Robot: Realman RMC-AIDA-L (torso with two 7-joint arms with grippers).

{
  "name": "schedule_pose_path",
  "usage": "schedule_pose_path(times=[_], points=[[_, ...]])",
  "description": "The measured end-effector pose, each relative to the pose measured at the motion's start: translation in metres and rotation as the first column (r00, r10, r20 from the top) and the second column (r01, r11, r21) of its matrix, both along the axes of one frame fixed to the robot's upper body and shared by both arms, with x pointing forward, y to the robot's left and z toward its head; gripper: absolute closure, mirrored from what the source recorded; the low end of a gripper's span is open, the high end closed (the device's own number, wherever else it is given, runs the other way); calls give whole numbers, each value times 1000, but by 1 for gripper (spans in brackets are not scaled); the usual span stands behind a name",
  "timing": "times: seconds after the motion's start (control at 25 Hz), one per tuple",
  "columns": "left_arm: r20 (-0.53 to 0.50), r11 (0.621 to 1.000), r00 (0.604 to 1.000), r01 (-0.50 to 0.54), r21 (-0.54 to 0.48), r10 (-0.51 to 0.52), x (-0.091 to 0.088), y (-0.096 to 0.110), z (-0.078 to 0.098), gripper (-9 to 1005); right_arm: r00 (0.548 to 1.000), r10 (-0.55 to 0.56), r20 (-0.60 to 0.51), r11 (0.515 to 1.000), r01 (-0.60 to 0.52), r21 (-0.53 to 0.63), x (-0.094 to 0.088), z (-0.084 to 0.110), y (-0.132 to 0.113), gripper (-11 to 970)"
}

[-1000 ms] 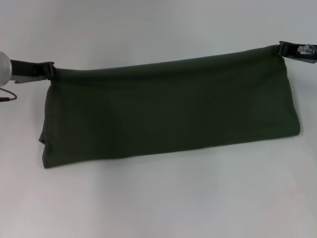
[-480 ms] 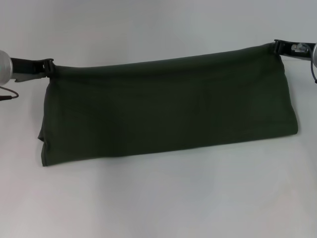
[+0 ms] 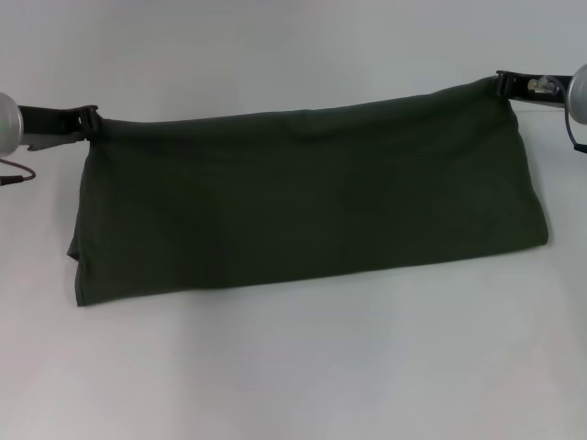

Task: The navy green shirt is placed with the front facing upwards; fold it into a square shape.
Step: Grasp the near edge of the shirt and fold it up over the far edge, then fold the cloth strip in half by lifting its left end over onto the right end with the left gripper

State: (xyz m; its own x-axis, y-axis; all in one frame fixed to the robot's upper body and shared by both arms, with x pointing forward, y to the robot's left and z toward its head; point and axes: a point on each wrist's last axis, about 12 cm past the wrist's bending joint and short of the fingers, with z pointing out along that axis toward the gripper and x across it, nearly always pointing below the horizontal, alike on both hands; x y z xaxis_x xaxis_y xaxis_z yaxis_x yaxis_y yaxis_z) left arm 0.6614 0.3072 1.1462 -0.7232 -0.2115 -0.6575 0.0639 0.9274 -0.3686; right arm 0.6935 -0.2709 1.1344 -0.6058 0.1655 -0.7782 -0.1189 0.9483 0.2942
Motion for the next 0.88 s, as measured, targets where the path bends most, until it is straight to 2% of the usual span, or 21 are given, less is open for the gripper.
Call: schedule_pose_path(times=[0.16,0.4,0.52,0.6,0.68,0.76,0.88], points=[[21,999,999,-38,-24,38,2,1,-1,849,1000,-17,-13,1000,17,-1,0,-2,-8,915],[21,994,996,-89,-60,91,-2,6,-4,736,998,-65,2,998,65,-4,1,5,-31,766],[27,987,993,-112,-113,116,-9,11,-7,680,997,-74,-21,996,75,57,-6,9,-49,682],[33,978,992,-115,-174,122,-18,15,-10,642,998,-49,-50,990,55,129,-17,9,-59,612],[46,961,994,-88,-261,104,-30,18,-13,583,998,5,-66,973,10,233,-36,6,-70,542],[70,921,994,-48,-386,82,-47,24,-17,504,997,59,-57,941,-36,338,-56,0,-78,473],[106,822,992,0,-569,74,-76,40,-22,386,995,102,-3,860,-86,504,-92,-13,-92,371]])
